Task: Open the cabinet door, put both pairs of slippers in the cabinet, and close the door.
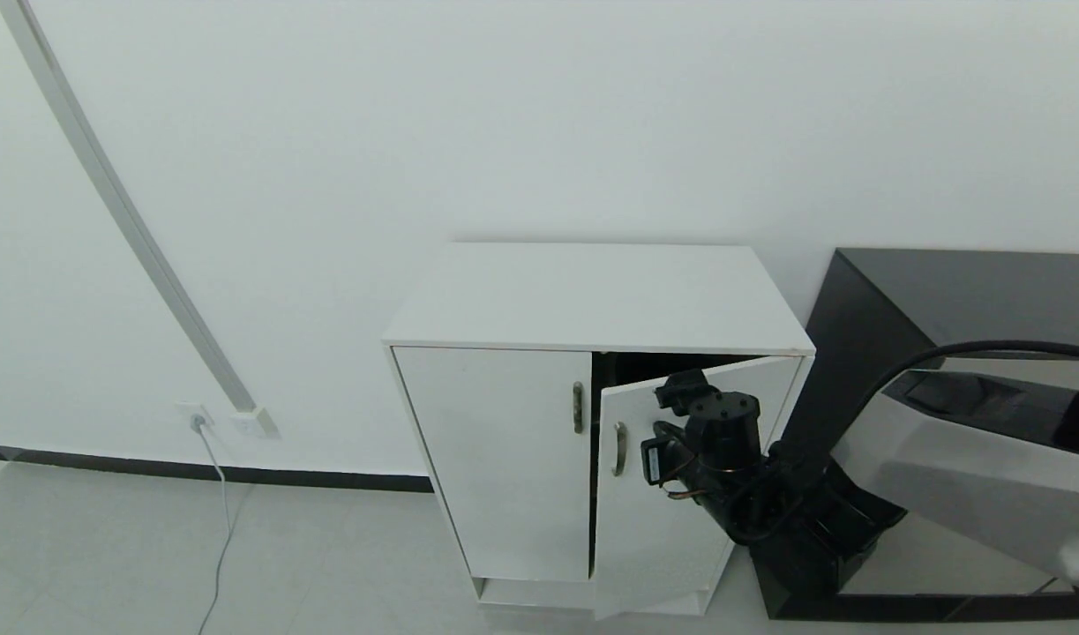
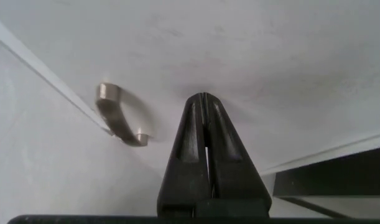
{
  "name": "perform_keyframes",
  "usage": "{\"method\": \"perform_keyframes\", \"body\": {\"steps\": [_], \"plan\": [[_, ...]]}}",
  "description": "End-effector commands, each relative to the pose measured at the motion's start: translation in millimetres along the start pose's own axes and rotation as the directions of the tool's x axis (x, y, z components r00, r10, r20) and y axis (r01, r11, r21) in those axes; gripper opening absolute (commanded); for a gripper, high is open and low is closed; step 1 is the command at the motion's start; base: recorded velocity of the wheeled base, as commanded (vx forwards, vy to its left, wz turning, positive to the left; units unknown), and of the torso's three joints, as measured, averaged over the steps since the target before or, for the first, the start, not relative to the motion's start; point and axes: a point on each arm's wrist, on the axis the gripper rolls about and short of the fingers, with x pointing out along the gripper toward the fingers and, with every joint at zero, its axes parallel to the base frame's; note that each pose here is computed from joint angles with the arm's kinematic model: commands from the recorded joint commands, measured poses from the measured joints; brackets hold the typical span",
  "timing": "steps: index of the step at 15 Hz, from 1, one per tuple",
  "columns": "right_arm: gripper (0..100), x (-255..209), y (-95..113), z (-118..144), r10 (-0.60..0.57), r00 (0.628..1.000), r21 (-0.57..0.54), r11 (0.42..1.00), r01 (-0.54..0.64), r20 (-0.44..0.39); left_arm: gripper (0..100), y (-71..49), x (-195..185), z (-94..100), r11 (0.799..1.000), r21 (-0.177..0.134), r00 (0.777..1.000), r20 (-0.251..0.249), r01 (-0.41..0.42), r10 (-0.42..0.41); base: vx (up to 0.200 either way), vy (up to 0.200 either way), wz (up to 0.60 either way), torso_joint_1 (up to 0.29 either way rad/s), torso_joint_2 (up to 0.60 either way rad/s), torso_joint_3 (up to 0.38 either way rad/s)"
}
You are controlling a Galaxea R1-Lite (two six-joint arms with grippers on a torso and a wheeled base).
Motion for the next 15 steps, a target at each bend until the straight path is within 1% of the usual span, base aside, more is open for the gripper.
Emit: {"method": "perform_keyframes", "body": {"steps": [1, 7, 9, 15], "plan": [[0, 11.9, -1.4, -7.0, -0.012, 1.0, 0.001, 1.0, 0.012, -0.005, 0, 0.0, 0.0, 0.2, 1.0, 0.0, 1.0, 0.0, 0.0, 0.0, 0.0, 0.0, 0.0, 0.0, 0.0, 0.0], [0, 26.0, -7.3, -4.7, -0.03, 0.999, 0.018, 0.999, 0.03, 0.018, 0, 0.0, 0.2, -0.2, 1.0, 0.0, 1.0, -0.002, 0.001, -0.001, 0.0, 0.0, 0.0, 0.009, 0.0, 0.0], [0, 27.7, -9.6, -4.8, -0.013, 1.0, 0.02, 1.0, 0.013, 0.018, 0, 0.0, 0.2, -0.2, 1.0, 0.0, 1.0, -0.002, -0.002, 0.002, 0.0, 0.0, 0.0, 0.0, 0.0, 0.0], [0, 32.2, -11.8, 2.3, -0.019, 0.999, 0.037, 0.999, 0.018, 0.042, 0, 0.0, 0.0, 0.2, 1.0, 0.0, 1.0, 0.0, -0.002, 0.002, 0.0, 0.0, 0.0, 0.0, 0.0, 0.0]]}}
